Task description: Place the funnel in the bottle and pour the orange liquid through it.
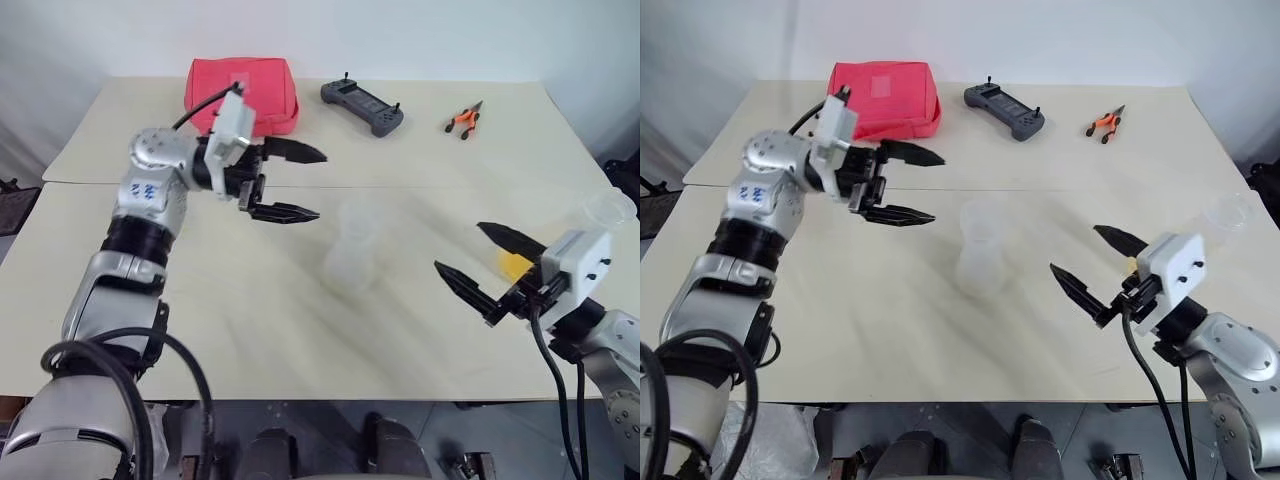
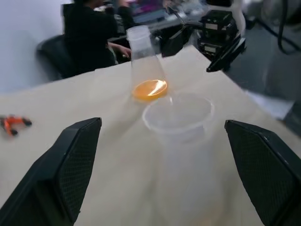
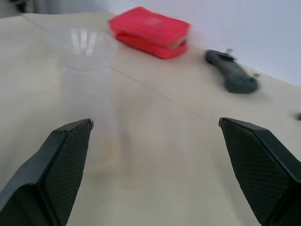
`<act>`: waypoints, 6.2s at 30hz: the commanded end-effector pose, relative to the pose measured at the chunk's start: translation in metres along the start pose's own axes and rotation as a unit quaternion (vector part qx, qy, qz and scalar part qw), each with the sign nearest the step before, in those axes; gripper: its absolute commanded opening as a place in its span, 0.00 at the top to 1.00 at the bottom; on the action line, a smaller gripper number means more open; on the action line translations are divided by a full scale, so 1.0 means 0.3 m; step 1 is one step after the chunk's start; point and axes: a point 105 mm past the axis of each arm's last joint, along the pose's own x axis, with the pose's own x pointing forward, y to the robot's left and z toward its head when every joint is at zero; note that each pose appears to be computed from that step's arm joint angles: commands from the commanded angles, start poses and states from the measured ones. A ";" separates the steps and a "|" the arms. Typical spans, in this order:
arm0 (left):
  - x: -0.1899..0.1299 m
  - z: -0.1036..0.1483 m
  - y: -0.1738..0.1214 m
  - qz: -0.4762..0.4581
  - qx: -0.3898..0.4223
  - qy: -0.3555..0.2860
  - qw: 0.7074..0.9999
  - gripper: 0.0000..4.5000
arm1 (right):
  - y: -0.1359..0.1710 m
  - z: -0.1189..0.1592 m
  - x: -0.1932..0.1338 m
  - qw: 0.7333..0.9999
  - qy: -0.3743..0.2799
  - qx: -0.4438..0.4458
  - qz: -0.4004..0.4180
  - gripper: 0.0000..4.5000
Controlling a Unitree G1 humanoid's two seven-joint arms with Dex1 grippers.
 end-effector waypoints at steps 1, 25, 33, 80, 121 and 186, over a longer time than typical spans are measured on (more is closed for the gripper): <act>-0.059 0.001 -0.035 0.040 -0.031 -0.028 0.998 0.01 | 0.014 0.046 -0.028 0.999 -0.016 -0.003 -0.044 0.00; -0.066 -0.253 -0.195 0.112 -0.154 -0.036 0.981 0.01 | -0.199 -0.118 -0.269 0.917 0.081 -0.011 -0.390 0.00; -0.061 -0.251 -0.230 0.116 -0.163 -0.032 0.979 0.01 | -0.362 -0.135 -0.208 0.918 0.072 -0.016 -0.391 0.00; -0.092 -0.264 -0.192 0.100 -0.107 -0.076 0.986 0.00 | -0.031 0.200 0.342 0.899 -0.039 -0.421 -0.114 0.37; -0.048 -0.251 -0.167 0.104 -0.095 -0.095 0.985 0.00 | 0.125 0.226 0.475 0.702 -0.142 -0.698 0.001 0.37; -0.049 -0.240 -0.152 0.102 -0.088 -0.102 0.986 0.00 | 0.144 0.208 0.482 0.571 -0.217 -0.791 0.036 0.37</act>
